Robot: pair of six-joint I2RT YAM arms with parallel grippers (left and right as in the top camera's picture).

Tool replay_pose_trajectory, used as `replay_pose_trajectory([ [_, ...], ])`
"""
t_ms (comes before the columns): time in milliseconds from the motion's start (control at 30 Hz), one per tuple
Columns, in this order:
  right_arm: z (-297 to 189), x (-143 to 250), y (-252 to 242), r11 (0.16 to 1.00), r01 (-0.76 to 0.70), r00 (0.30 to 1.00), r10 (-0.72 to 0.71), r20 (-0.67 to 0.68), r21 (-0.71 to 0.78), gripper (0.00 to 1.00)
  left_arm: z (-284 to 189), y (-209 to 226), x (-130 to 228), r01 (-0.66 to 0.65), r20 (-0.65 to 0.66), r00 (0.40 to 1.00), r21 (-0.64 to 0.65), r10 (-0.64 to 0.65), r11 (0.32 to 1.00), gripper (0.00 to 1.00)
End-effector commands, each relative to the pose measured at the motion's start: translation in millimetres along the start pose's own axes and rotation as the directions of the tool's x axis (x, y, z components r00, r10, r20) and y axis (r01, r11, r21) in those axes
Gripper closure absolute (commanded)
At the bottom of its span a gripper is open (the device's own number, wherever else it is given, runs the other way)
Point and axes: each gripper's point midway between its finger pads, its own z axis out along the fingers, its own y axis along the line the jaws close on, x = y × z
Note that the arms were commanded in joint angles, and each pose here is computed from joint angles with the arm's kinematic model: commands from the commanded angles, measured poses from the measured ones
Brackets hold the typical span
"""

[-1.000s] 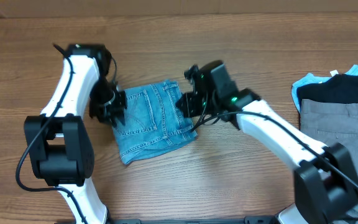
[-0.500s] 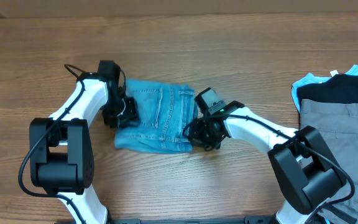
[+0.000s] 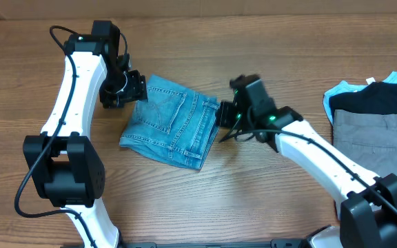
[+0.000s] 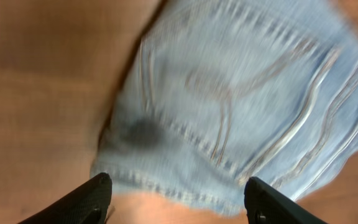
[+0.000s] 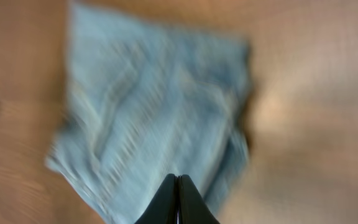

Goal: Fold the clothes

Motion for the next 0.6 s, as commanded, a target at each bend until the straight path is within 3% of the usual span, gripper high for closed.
replay_pose_trajectory([
  [0,2.0,-27.0,13.5,0.988,0.110,0.992,-0.103,0.066,-0.111,0.96,3.5,0.5,17.8,0.043,-0.077,0.996,0.003,-0.043,0.999,0.30],
  [200,38.0,-32.9,23.4,0.964,0.139,0.989,-0.125,0.076,-0.228,0.94,42.5,15.0,53.2,0.078,-0.207,0.975,-0.032,-0.083,0.996,0.32],
  [333,79.9,-10.7,-5.9,0.982,0.044,0.998,-0.049,-0.025,-0.182,0.96,86.0,30.7,77.1,0.096,-0.253,0.962,-0.059,-0.108,0.994,0.37],
  [400,96.3,10.2,-33.5,0.994,-0.074,0.992,0.065,-0.109,-0.086,0.96,101.2,44.7,81.8,0.090,-0.238,0.964,-0.112,-0.115,0.990,0.35],
  [467,101.6,28.8,-61.3,0.984,-0.172,0.971,0.178,-0.157,0.048,0.96,105.3,61.1,78.4,0.070,-0.204,0.973,-0.193,-0.110,0.979,0.26],
  [567,97.7,52.4,-84.6,0.962,-0.209,0.947,0.244,-0.210,0.175,0.96,102.2,86.4,61.9,0.045,-0.120,0.989,-0.331,-0.090,0.943,0.21],
])
